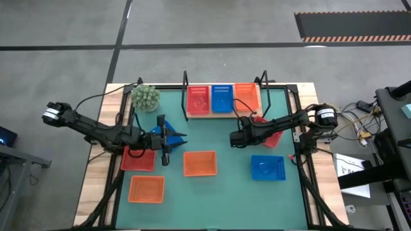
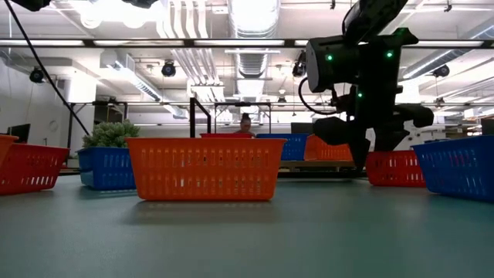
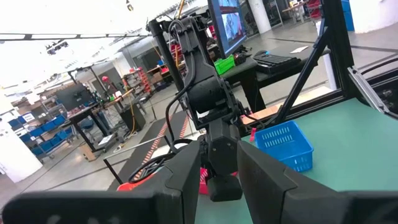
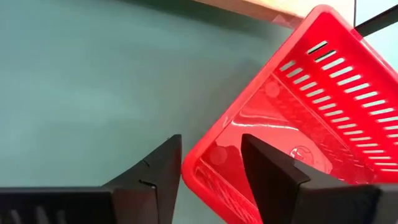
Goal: Stack baskets on shelf by color
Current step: Stack the right red bin on top of the red bin on the shelf
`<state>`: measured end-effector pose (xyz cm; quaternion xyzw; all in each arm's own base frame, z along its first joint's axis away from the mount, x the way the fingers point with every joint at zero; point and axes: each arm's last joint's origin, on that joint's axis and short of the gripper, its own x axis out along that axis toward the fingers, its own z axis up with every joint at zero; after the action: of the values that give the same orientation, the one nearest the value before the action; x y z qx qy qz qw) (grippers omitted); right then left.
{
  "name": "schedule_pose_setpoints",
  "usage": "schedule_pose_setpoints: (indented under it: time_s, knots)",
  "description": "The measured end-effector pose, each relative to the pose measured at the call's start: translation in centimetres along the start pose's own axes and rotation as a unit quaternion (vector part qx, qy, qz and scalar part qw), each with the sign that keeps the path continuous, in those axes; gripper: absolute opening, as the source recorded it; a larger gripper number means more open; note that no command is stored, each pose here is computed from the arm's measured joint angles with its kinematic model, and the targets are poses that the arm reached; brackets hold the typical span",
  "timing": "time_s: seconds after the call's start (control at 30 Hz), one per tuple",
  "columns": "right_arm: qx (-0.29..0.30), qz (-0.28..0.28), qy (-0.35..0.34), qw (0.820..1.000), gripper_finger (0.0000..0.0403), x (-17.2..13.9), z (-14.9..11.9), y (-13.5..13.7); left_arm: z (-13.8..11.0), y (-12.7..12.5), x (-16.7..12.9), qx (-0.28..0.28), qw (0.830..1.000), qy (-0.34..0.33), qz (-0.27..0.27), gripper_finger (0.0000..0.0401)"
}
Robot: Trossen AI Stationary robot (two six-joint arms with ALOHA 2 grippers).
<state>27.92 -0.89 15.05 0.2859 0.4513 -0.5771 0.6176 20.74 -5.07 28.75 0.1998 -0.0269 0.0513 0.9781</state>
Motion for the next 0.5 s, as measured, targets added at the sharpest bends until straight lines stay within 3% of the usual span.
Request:
schedule_pose_setpoints:
  time_s: [0.33,0.5]
  knots:
    - [-0.003,0.003,0.021,1.0,0.0059,-0.08,-0.17,-0.02,0.0,0.0,0.0,0.0,1.0,0.0,0.0,0.009]
    - [-0.01,0.004,0.024,1.0,0.0038,-0.22,-0.35,-0.03,0.01,0.0,0.0,0.0,1.0,0.0,0.0,0.009]
